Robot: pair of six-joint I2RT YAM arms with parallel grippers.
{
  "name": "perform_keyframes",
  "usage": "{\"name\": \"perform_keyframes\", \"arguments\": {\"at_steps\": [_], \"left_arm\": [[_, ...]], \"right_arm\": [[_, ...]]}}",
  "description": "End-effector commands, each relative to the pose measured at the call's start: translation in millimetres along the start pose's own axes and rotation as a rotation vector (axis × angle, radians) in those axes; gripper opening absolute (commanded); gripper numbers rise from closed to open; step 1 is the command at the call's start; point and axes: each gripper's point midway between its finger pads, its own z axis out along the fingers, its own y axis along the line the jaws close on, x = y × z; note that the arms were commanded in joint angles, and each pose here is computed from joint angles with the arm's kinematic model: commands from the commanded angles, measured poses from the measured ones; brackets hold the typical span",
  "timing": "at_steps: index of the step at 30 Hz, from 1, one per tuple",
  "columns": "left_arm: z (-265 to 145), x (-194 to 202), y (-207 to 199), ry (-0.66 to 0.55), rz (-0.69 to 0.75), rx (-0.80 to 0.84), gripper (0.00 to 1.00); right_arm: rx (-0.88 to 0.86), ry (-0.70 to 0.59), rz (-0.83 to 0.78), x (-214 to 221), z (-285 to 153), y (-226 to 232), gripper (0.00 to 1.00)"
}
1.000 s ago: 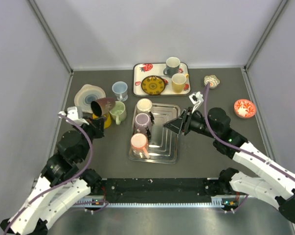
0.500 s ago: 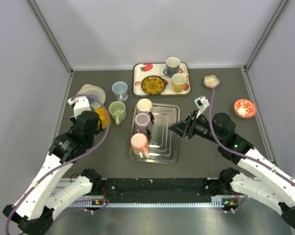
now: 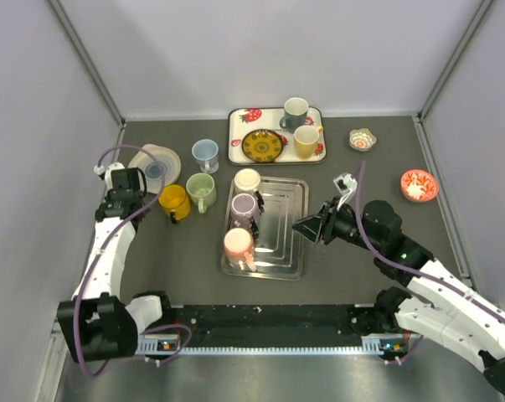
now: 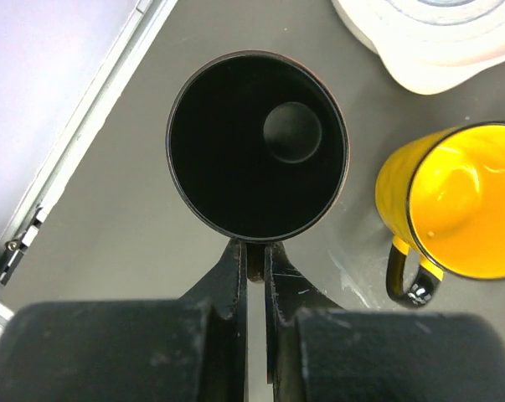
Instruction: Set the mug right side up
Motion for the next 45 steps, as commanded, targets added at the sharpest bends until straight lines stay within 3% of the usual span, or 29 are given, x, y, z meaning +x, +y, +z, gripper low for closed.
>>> {"name": "perform_keyframes", "arguments": {"at_steps": [1, 7, 18, 35, 36, 40, 45], "left_arm": [[24.8, -22.4, -8.0, -0.059, -0.091, 0.027, 0.00], [47.3, -9.7, -9.7, 0.020, -0.091, 0.021, 0.00], [50.1, 6.7, -16.9, 0.145, -0.009, 0.046, 0.00], [58.5, 23.2, -30.6, 0.179, 0.025, 0.084, 0.01], [58.2, 23.7, -31.0, 0.181, 0.025, 0.085, 0.09], [57.0, 23.2, -29.2, 0.180, 0.024, 0.077, 0.26], [55.6, 21.4, -26.3, 0.175, 0.024, 0.062, 0.37]], "right_arm": [[-0.006, -0.017, -0.024, 0.0, -2.9, 0.6, 0.38], [0.009, -0.006, -0.023, 4.9, -2.3, -4.0, 0.38], [0.002, 0.011, -0.026, 5.2, 8.8, -5.0, 0.38], [0.032, 0.027, -0.035, 7.4, 12.8, -12.0, 0.38], [0.032, 0.025, -0.037, 6.9, 12.6, -12.0, 0.38], [0.038, 0.025, -0.040, 6.8, 12.5, -12.9, 0.38], [0.042, 0.029, -0.038, 8.5, 12.4, -14.4, 0.38]]}}
